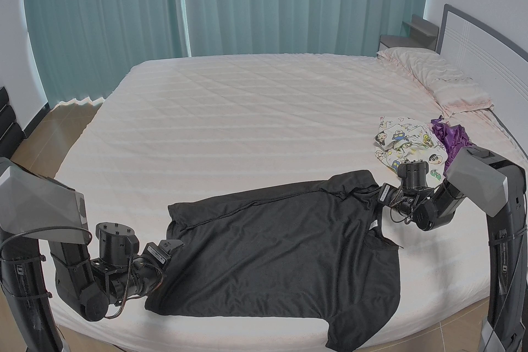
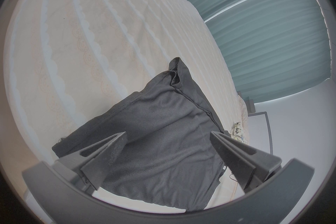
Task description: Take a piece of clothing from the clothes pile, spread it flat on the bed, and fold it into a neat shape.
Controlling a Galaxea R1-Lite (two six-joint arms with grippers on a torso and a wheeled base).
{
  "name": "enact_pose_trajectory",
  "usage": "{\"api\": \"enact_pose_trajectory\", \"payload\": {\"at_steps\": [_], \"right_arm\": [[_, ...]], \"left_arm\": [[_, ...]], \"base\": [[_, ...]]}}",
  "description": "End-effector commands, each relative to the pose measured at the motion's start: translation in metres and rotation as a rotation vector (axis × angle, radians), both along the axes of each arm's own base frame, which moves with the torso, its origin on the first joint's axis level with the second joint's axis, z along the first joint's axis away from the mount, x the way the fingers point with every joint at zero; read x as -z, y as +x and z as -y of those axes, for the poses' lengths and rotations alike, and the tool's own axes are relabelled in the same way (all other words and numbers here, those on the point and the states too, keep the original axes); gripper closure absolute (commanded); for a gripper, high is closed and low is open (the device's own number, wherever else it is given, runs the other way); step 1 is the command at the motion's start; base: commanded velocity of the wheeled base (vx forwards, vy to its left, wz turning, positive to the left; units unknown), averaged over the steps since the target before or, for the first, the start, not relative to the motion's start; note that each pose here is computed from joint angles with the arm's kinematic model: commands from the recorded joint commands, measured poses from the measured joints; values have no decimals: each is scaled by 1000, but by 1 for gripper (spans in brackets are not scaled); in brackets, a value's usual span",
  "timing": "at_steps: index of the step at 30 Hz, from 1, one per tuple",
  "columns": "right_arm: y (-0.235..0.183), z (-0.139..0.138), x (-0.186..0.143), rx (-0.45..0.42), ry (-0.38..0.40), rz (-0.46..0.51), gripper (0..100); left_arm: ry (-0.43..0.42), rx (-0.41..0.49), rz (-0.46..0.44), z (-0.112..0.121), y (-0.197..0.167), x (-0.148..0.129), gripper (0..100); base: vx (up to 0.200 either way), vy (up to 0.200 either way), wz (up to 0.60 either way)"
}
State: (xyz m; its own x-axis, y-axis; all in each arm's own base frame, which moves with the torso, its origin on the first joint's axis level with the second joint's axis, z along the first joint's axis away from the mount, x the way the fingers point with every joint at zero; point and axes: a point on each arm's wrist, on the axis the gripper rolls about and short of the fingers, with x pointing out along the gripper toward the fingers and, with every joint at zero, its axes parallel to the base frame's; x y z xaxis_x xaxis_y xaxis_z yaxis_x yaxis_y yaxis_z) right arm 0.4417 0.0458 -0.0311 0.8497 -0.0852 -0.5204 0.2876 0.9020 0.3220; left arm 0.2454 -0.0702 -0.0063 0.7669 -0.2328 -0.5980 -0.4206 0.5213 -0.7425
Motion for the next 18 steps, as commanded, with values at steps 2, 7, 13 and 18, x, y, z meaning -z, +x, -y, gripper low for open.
{"api": "enact_pose_trajectory", "payload": {"at_steps": [2,7,13,18], "right_arm": [[2,3,-12,7,82,32,0],[-16,14,-33,-28,149,23,0],[-49,19,-35,-121,139,-42,0],[-74,16,-18,-227,78,-90,0]], "left_arm": [[0,0,-2,0,0,0,0],[0,0,-2,0,0,0,0],[-1,-1,-2,0,0,0,0],[-2,0,-1,0,0,0,0]], "base": [[0,0,0],[0,0,0],[0,0,0],[0,0,0]]}}
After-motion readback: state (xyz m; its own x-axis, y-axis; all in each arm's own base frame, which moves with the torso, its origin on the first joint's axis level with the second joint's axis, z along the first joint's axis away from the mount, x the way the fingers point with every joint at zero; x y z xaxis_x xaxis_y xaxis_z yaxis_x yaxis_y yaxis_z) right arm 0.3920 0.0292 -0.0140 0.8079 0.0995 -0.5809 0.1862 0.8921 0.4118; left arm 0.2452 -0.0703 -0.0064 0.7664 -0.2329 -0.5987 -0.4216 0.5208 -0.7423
